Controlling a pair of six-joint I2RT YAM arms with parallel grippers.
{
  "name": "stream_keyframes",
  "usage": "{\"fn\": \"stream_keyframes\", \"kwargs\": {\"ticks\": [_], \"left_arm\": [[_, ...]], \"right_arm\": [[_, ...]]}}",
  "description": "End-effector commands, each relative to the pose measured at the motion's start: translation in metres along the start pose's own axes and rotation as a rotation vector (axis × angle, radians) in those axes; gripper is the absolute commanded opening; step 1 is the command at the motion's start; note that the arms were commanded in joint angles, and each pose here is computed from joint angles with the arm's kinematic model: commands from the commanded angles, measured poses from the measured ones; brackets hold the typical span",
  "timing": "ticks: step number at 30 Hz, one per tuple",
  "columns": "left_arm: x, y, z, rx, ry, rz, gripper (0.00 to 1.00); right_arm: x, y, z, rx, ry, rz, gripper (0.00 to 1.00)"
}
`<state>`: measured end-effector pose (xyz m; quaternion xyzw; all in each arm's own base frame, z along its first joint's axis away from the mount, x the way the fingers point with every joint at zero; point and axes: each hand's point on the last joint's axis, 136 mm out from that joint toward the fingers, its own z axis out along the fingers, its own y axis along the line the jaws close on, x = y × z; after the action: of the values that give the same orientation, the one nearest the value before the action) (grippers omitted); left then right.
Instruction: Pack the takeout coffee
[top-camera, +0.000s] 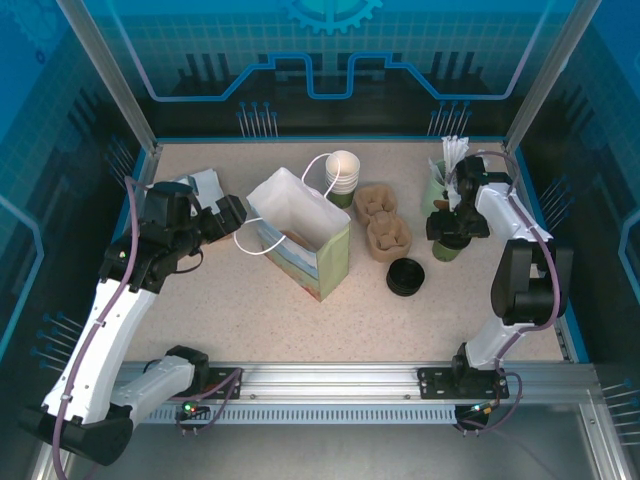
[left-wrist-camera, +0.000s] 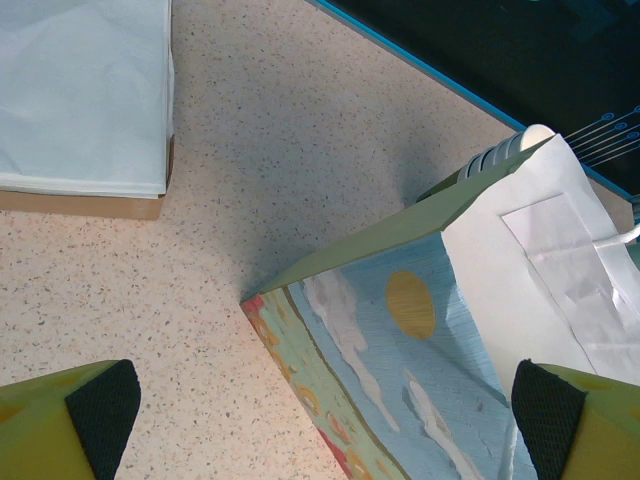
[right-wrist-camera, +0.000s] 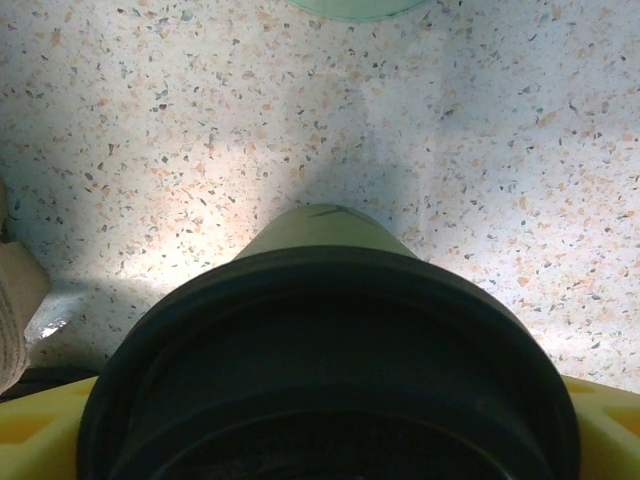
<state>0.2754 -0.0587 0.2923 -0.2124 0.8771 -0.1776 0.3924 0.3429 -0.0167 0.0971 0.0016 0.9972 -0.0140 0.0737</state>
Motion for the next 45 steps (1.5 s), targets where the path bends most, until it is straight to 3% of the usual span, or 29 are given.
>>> {"fn": "stream_keyframes", "kwargs": {"ticks": [1,15,30,45], "left_arm": [[-0.006,0.003,-0.008,-0.016,-0.025,0.006,0.99],[-0.002,-0.007,0.003,0.026,0.022,0.018,0.99],[-0.013,-0.039,0.048,0.070,0.123,0.097,0.97],[-0.003,-0.054,0.094,0.087,0.272,0.135,0.67]], "right_arm": [[0.003,0.005,-0.004,0.001,0.019,-0.020,0.89],[0.014,0.008,-0.061,-0.013,-0.049,-0.013,0.90],[0.032,0.055,-0.177,-0.193,-0.269,-0.062,0.90],[0.043,0.117,-0.277,-0.305,-0.464,-0.226,0.89]]}}
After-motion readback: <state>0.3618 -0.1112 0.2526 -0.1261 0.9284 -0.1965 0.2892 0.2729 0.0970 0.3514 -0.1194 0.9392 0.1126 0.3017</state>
